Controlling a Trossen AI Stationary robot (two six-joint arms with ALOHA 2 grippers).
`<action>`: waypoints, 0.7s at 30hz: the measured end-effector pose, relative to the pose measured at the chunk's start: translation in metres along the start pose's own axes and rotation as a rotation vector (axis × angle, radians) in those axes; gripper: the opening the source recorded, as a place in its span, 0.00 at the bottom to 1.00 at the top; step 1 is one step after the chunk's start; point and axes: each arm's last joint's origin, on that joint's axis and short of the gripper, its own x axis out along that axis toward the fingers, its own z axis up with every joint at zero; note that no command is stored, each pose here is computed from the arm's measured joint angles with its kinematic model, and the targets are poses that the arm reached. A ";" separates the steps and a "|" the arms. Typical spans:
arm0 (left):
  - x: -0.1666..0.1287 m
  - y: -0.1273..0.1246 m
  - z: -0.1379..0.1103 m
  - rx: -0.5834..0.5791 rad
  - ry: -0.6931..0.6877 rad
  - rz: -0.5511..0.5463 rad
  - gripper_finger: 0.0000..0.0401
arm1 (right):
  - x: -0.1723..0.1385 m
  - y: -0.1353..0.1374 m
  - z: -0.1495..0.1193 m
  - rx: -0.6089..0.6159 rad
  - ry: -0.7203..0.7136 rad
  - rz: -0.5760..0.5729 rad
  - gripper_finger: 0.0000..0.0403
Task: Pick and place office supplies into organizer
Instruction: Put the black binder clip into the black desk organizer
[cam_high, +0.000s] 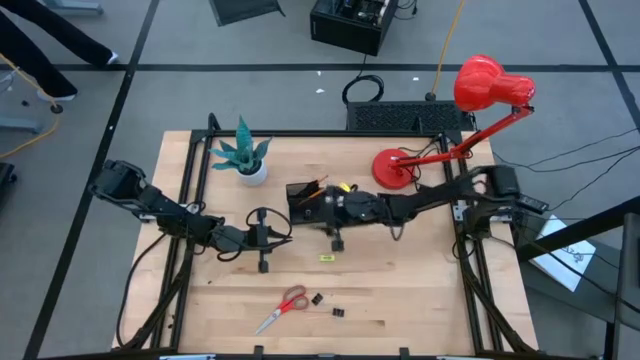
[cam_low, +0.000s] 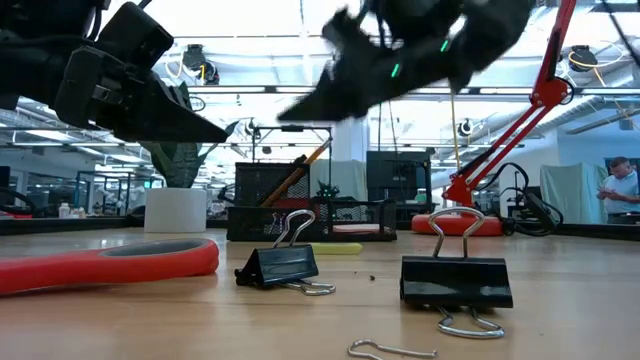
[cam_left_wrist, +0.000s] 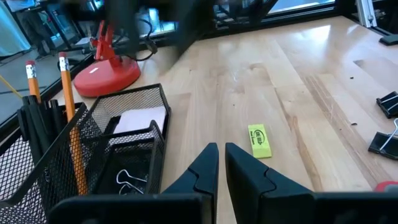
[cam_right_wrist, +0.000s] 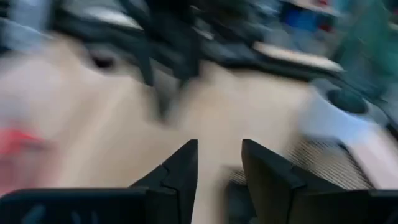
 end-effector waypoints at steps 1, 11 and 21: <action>0.000 0.000 0.000 -0.001 0.000 0.000 0.09 | -0.005 0.008 0.007 -0.001 -0.017 0.058 0.30; 0.000 0.000 0.001 -0.016 -0.005 0.000 0.09 | -0.037 0.104 0.008 -0.191 0.111 0.381 0.30; 0.000 0.000 0.001 -0.025 -0.006 0.000 0.09 | -0.015 0.141 -0.029 -0.321 0.080 0.298 0.36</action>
